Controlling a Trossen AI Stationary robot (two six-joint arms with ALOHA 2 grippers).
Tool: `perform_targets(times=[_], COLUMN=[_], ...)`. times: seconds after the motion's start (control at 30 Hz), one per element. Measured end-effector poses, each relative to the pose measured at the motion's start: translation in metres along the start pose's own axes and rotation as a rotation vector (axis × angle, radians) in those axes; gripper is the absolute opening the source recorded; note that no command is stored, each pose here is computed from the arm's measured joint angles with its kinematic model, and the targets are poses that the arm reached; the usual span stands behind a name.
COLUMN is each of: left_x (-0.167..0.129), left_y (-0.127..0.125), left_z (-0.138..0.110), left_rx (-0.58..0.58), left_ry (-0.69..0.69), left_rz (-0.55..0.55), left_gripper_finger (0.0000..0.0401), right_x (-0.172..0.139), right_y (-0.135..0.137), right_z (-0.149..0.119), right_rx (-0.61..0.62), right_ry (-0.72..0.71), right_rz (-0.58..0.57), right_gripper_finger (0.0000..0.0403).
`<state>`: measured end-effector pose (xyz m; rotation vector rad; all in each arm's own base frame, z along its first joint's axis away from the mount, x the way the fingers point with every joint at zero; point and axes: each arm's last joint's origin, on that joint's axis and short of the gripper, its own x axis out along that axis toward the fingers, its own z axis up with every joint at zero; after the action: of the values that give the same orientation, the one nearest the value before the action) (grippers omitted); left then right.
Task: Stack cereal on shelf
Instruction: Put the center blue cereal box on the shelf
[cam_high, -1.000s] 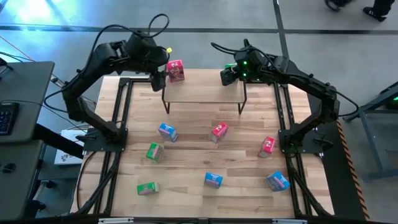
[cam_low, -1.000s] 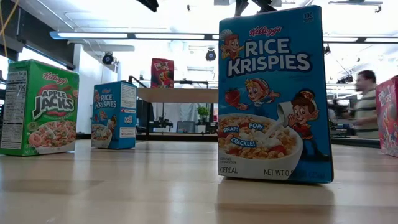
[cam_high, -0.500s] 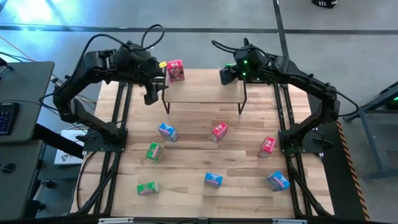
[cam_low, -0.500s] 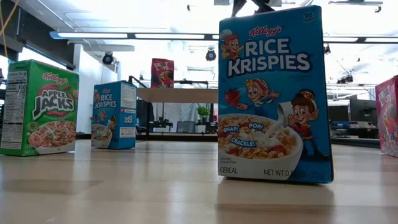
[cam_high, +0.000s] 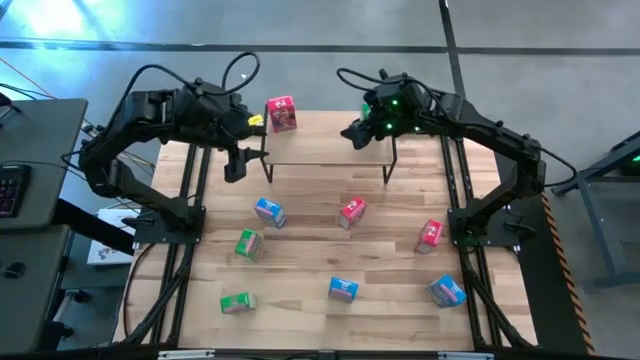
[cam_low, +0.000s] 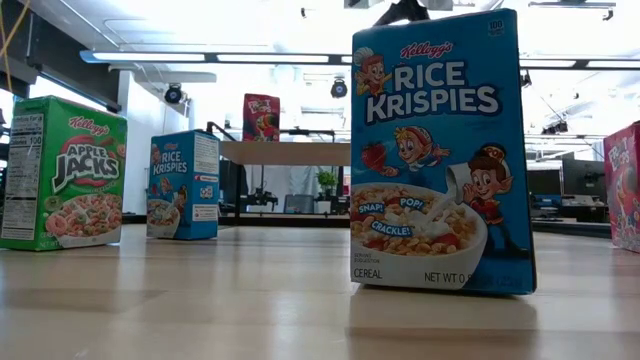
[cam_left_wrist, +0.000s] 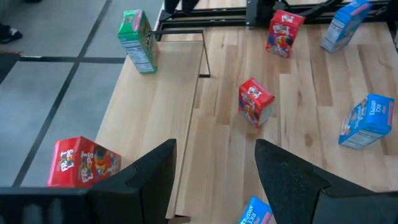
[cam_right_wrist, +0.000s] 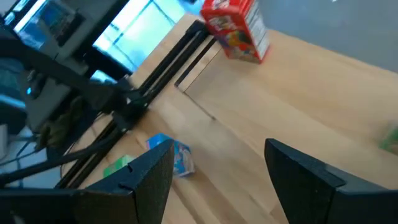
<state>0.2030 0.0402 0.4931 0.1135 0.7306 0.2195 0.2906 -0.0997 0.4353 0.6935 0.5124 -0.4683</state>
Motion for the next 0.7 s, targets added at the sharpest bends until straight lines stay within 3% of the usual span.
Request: perform_targets(times=[0.17, 0.47, 0.7], left_x=[0.0, 0.0, 0.0], left_y=[0.0, 0.0, 0.0], left_z=[0.0, 0.0, 0.0], left_rx=[-0.017, -0.07, -0.129], left_ry=[0.001, 0.0, 0.0], left_rz=[0.007, 0.008, 0.008], left_gripper_finger=[0.021, 0.021, 0.021], right_x=[0.0, -0.002, -0.007], right_y=[0.01, 0.04, 0.066], right_z=[-0.007, -0.031, -0.054], right_rx=[-0.032, -0.111, -0.15], right_ry=[0.025, 0.165, 0.242], right_rz=[0.035, 0.228, 0.316], right_gripper_finger=[0.0243, 0.0243, 0.0243])
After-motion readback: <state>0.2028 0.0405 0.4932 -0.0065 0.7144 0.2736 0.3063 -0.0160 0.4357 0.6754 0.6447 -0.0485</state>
